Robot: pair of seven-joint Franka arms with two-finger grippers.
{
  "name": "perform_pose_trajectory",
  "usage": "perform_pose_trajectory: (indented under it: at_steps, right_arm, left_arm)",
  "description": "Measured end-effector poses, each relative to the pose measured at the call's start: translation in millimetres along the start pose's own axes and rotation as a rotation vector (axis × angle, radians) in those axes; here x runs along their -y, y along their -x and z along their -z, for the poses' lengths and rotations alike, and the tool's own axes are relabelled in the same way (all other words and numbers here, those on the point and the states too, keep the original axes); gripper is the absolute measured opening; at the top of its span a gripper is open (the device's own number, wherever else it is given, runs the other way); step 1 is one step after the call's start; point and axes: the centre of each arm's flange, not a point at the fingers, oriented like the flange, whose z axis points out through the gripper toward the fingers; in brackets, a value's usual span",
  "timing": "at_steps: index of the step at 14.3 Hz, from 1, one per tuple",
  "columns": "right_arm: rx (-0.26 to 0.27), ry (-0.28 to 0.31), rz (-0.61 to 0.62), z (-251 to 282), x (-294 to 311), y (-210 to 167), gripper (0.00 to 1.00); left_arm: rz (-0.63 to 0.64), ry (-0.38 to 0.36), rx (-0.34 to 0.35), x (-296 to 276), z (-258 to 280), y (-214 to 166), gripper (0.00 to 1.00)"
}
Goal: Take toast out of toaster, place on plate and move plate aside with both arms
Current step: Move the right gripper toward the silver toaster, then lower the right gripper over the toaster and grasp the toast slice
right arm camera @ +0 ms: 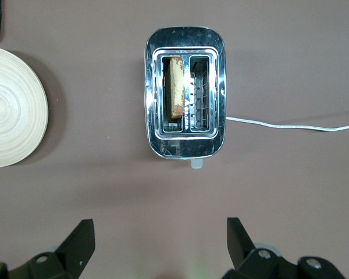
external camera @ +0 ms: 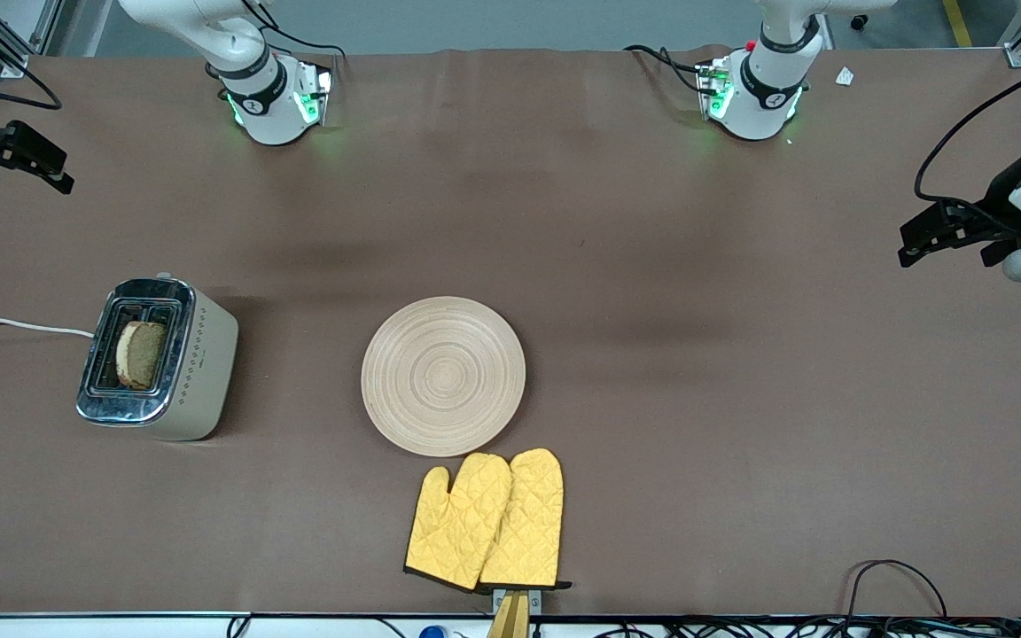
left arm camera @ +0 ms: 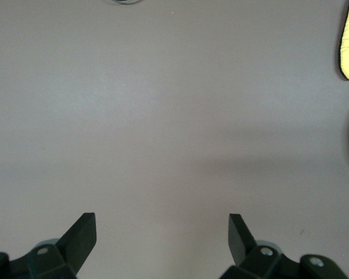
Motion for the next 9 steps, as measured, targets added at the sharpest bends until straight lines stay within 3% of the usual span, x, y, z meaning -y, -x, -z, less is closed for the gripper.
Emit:
perform_pose_trajectory:
  at_steps: [5, 9]
  right_arm:
    - [0.036, 0.015, 0.002, -28.2, 4.7, -19.9, 1.0]
    - [0.062, 0.048, -0.006, -100.0, 7.2, -65.9, 1.0]
  left_arm:
    - [0.004, 0.0, 0.0, 2.3, -0.1, -0.1, 1.0]
    - [0.001, 0.0, -0.004, 0.4, 1.8, 0.2, 1.0]
